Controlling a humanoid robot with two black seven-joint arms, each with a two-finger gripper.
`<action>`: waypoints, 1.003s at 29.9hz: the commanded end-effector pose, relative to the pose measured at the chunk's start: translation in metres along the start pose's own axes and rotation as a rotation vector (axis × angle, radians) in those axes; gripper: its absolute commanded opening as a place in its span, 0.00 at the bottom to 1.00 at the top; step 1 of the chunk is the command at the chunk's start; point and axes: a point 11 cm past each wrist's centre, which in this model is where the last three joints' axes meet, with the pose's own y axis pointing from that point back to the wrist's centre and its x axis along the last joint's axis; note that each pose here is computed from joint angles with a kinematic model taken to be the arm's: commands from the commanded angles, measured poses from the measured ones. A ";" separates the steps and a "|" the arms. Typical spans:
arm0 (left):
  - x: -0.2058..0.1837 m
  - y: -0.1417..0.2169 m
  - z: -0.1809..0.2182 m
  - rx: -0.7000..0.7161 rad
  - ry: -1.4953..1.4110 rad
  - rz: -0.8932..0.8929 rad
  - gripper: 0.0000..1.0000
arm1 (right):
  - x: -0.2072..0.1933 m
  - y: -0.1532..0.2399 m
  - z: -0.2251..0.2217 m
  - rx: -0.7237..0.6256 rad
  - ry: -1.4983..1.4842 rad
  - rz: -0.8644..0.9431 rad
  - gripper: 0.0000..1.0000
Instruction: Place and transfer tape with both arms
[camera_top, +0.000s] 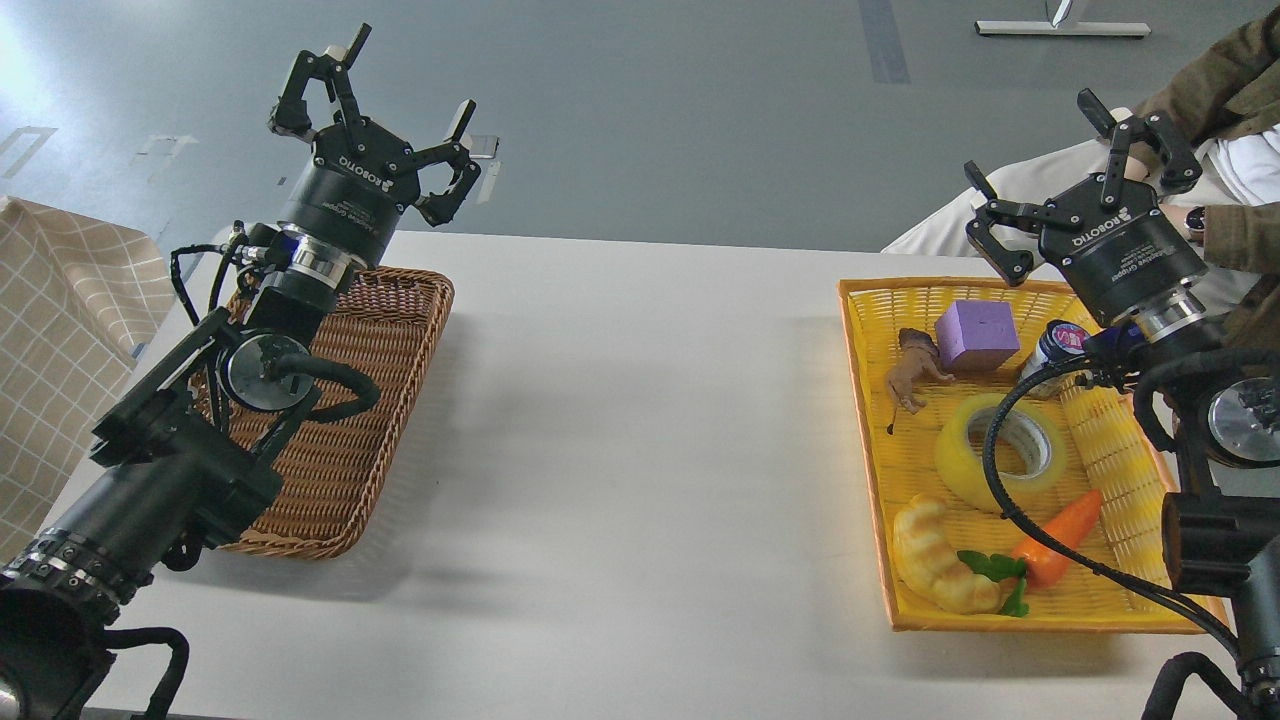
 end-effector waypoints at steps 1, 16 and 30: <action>0.000 -0.001 0.000 -0.001 0.000 -0.001 0.99 | 0.000 0.000 0.000 0.000 -0.001 0.001 1.00; -0.001 0.000 -0.003 0.013 -0.005 -0.003 0.99 | 0.000 0.000 0.000 0.000 -0.001 0.001 1.00; -0.004 -0.001 -0.003 0.009 0.000 -0.012 0.99 | 0.000 0.000 -0.001 0.001 0.001 0.002 1.00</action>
